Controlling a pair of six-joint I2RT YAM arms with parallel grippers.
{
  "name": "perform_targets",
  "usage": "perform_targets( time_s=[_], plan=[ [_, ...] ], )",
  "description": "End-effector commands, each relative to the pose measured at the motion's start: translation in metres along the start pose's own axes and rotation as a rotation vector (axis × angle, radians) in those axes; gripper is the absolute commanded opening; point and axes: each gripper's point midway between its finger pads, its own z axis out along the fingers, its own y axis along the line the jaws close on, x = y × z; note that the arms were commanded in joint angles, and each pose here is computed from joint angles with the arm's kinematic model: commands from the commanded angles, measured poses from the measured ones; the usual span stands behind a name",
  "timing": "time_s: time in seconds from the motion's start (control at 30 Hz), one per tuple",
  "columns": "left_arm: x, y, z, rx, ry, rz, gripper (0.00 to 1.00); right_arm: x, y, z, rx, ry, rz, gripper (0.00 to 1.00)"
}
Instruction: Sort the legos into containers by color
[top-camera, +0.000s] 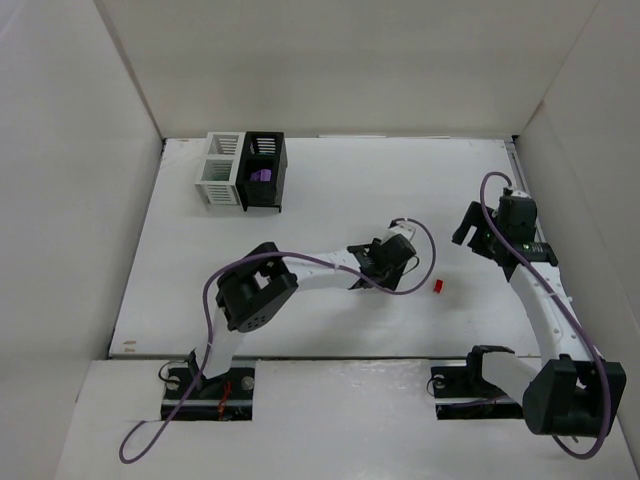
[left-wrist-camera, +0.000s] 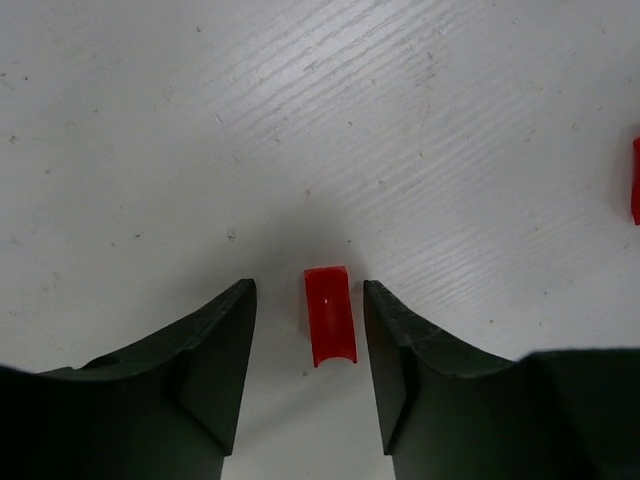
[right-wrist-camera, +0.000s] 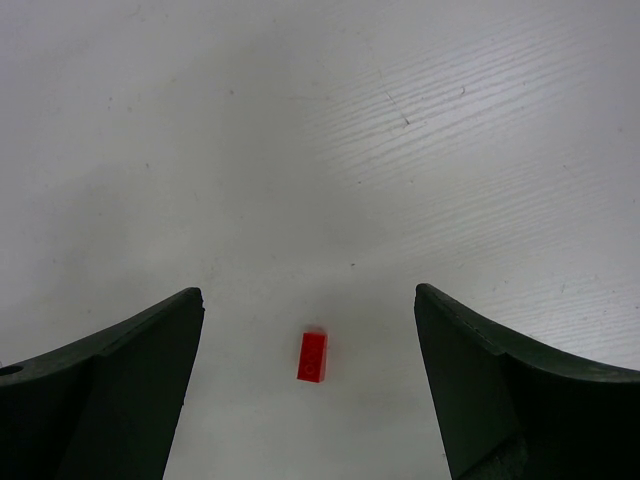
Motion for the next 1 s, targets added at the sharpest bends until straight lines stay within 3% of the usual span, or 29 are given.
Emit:
perform_targets(
  time_s=[0.0,0.1,0.27,0.4,0.47,0.7,0.83,0.97],
  plan=[
    [0.009,0.006,0.000,-0.046,0.023,0.029,0.42,-0.016,0.005,-0.003,-0.028,-0.065,-0.001,0.91],
    [0.007,0.005,-0.001,-0.045,0.022,0.029,0.33,-0.014,0.004,-0.001,-0.025,-0.057,-0.001,0.91],
    [0.011,0.005,-0.014,-0.056,0.024,0.048,0.33,-0.014,0.004,-0.001,-0.025,-0.057,-0.001,0.91],
    [0.014,0.011,-0.016,-0.081,0.026,0.054,0.17,-0.018,0.003,-0.001,-0.022,-0.068,0.005,0.91],
    [0.009,0.012,-0.019,-0.087,0.011,0.041,0.14,-0.018,0.003,-0.001,-0.022,-0.068,0.005,0.91],
    [-0.054,0.039,-0.055,-0.123,-0.127,-0.052,0.12,-0.019,0.007,-0.001,-0.046,-0.072,-0.005,0.91],
    [-0.107,0.106,-0.091,-0.114,-0.226,-0.219,0.12,-0.018,0.016,0.002,-0.106,-0.079,-0.046,0.91],
    [-0.156,0.221,-0.128,-0.243,-0.365,-0.405,0.12,-0.029,0.026,0.002,-0.170,-0.137,-0.090,0.92]
  ],
)
